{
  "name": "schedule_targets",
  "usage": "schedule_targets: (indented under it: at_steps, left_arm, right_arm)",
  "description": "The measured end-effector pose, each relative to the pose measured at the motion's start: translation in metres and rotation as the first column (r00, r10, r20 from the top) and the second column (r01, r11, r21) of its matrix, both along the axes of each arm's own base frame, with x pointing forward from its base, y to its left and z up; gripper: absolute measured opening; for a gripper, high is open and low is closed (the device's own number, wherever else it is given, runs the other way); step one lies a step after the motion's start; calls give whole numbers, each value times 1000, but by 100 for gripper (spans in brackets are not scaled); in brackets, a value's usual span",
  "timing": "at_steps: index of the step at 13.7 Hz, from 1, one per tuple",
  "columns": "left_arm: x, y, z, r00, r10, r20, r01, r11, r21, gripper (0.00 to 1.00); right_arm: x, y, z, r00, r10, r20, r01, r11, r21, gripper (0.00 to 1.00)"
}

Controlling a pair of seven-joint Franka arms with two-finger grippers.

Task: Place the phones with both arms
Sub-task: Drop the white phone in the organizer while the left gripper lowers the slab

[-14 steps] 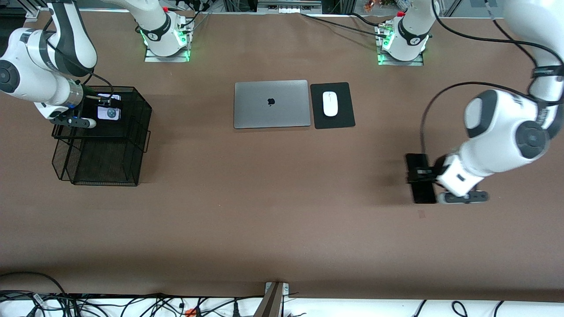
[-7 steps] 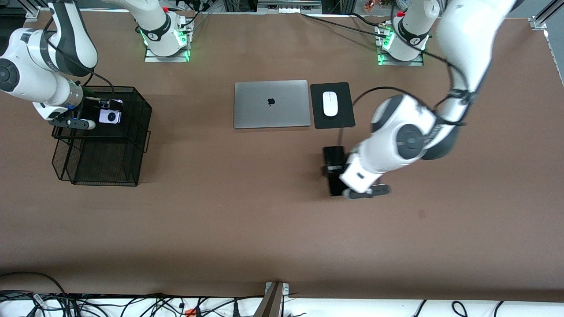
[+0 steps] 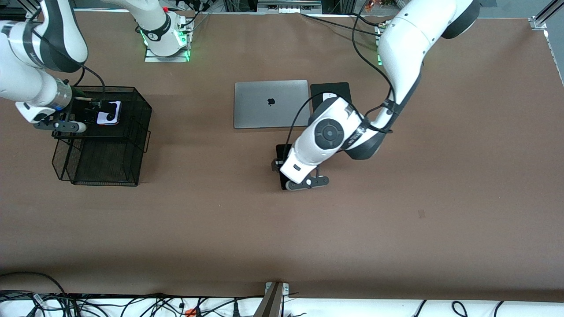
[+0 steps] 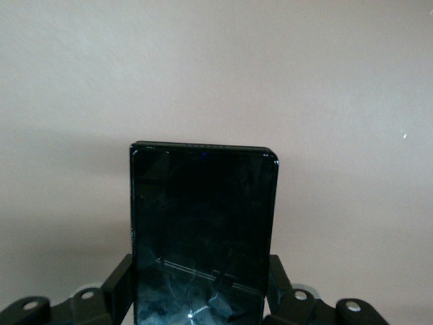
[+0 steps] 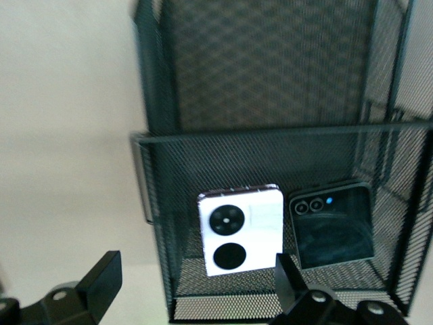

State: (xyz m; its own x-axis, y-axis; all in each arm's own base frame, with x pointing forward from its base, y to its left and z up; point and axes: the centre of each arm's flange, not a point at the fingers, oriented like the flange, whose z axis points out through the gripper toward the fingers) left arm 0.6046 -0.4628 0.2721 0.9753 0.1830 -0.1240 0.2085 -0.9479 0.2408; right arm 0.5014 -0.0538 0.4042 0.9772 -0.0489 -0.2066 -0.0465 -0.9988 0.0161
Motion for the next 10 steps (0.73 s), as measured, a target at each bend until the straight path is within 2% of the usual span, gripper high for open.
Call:
schedule_targets:
  at_steps: [2,5,8,10]
  left_arm:
    - [-12,-17,-19,1000,-23,9,23,1000,20,79]
    - [-29,-43,-52,996,-50,72,46,997,56,79]
    - [-36,-54,-74,994,-59,96,54,997,55,79]
    - [-31,-53,-79,994,-52,101,47,998,53,79]
  right_arm:
    - [18,26,34,999,45,28,-44,999,-15,100]
    - [44,73,59,994,82,77,-77,995,-58,100]
    - [66,95,54,994,68,80,-63,996,-62,100]
    - [75,101,49,995,60,78,-54,996,-66,100]
